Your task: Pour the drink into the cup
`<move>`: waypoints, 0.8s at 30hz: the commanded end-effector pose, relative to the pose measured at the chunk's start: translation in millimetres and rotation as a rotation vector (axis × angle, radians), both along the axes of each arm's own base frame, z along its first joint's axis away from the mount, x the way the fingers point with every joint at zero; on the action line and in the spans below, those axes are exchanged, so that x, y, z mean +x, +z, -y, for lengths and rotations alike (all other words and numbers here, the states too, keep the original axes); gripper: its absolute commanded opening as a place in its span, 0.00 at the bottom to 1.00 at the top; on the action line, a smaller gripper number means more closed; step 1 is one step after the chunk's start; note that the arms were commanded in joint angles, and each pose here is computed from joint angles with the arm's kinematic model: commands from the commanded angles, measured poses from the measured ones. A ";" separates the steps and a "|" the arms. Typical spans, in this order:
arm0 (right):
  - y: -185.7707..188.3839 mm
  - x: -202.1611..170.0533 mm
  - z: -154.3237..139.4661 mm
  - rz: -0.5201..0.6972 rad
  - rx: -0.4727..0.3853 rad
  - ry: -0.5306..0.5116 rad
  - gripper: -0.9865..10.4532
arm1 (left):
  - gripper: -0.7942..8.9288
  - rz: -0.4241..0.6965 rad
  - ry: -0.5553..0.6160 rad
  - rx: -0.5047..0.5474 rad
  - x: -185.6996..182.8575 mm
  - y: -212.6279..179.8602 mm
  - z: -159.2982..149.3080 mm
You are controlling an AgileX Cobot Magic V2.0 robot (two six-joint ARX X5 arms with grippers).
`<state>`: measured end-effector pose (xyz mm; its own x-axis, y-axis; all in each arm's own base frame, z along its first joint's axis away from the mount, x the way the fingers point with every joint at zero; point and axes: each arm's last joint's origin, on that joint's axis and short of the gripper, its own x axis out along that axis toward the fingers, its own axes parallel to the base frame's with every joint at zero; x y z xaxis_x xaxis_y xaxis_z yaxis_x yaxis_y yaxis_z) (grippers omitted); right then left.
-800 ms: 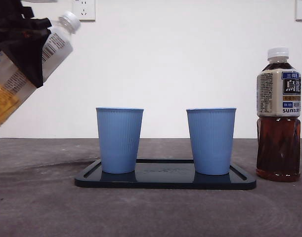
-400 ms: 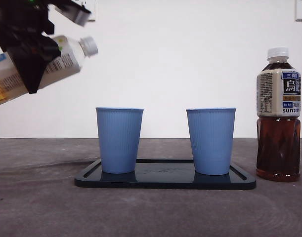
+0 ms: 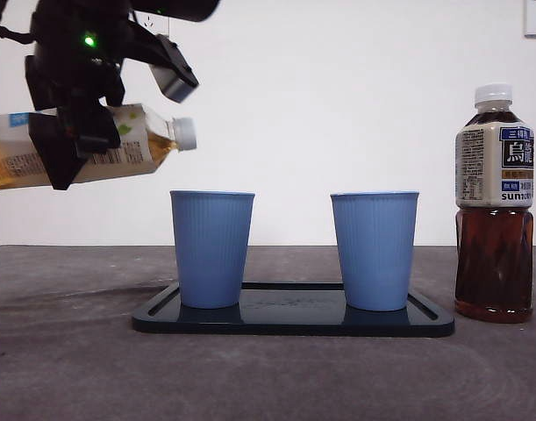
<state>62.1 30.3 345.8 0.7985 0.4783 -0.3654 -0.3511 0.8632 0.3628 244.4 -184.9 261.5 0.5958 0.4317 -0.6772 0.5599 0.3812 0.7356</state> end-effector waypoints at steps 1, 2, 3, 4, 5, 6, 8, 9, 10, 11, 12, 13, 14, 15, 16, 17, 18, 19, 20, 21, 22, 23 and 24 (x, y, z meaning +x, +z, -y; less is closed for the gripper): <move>3.8 -0.6 -0.2 0.012 0.007 0.005 0.48 | 0.26 0.056 -0.013 0.054 2.3 4.4 8.9; 3.8 -0.6 -0.2 0.012 0.007 0.005 0.48 | 0.26 0.061 -0.014 0.069 2.5 3.3 9.9; 3.8 -0.6 -0.2 0.012 0.007 0.005 0.48 | 0.26 0.067 -0.011 0.085 3.0 2.0 10.5; 3.8 -0.6 -0.2 0.012 0.007 0.005 0.48 | 0.26 0.072 -0.009 0.095 3.3 1.5 10.6; 3.8 -0.6 -0.2 0.011 0.007 0.005 0.48 | 0.26 0.074 -0.008 0.101 3.7 0.9 10.8; 3.7 -0.7 -0.1 0.010 0.006 0.005 0.48 | 0.26 0.073 -0.008 0.101 3.8 0.8 10.8; 3.2 -0.8 -0.1 0.005 0.004 0.005 0.48 | 0.26 0.073 -0.008 0.101 3.8 0.8 10.8; 2.9 -0.9 0.0 0.002 0.003 0.005 0.48 | 0.26 0.074 -0.008 0.102 3.8 0.8 10.8; 2.8 -1.0 0.0 0.001 0.002 0.005 0.48 | 0.26 0.073 -0.008 0.101 3.8 0.8 10.8; 2.7 -1.0 0.0 0.000 0.002 0.005 0.48 | 0.26 0.073 -0.008 0.101 3.8 0.8 10.8; 2.5 -1.1 0.0 -0.002 0.001 0.005 0.48 | 0.26 0.074 -0.008 0.102 3.8 0.8 10.8; 2.5 -1.1 0.0 -0.002 0.001 0.005 0.48 | 0.26 0.074 -0.008 0.102 3.8 0.8 10.8; 2.5 -1.1 0.0 -0.002 0.001 0.005 0.48 | 0.26 0.074 -0.008 0.102 3.8 0.8 10.8; 2.5 -1.1 0.0 -0.002 0.001 0.005 0.48 | 0.26 0.073 -0.008 0.101 3.8 0.8 10.8; 2.5 -1.1 0.0 -0.002 0.001 0.005 0.48 | 0.26 0.073 -0.008 0.101 3.8 0.8 10.8; 2.5 -1.1 0.0 -0.002 0.001 0.005 0.48 | 0.26 0.073 -0.008 0.101 3.8 0.8 10.8; 2.5 -1.1 0.0 -0.002 0.001 0.004 0.48 | 0.26 0.073 -0.008 0.102 3.7 0.8 10.8; 2.5 -1.1 0.0 -0.002 0.001 0.005 0.48 | 0.26 0.073 -0.008 0.102 3.7 0.8 10.8; 2.5 -1.1 0.0 -0.002 0.001 0.005 0.48 | 0.26 0.073 -0.008 0.102 3.7 0.8 10.8; 2.5 -1.1 0.0 -0.002 0.001 0.005 0.48 | 0.26 0.073 -0.008 0.102 3.7 0.8 10.8; 2.5 -1.1 0.0 -0.002 0.001 0.005 0.48 | 0.26 0.073 -0.008 0.102 3.7 0.8 10.8; 2.5 -1.1 0.0 -0.002 0.001 0.005 0.48 | 0.26 0.073 -0.008 0.102 3.7 0.8 10.8; 2.5 -1.1 0.0 -0.002 0.001 0.005 0.48 | 0.26 0.073 -0.008 0.102 3.7 0.8 10.8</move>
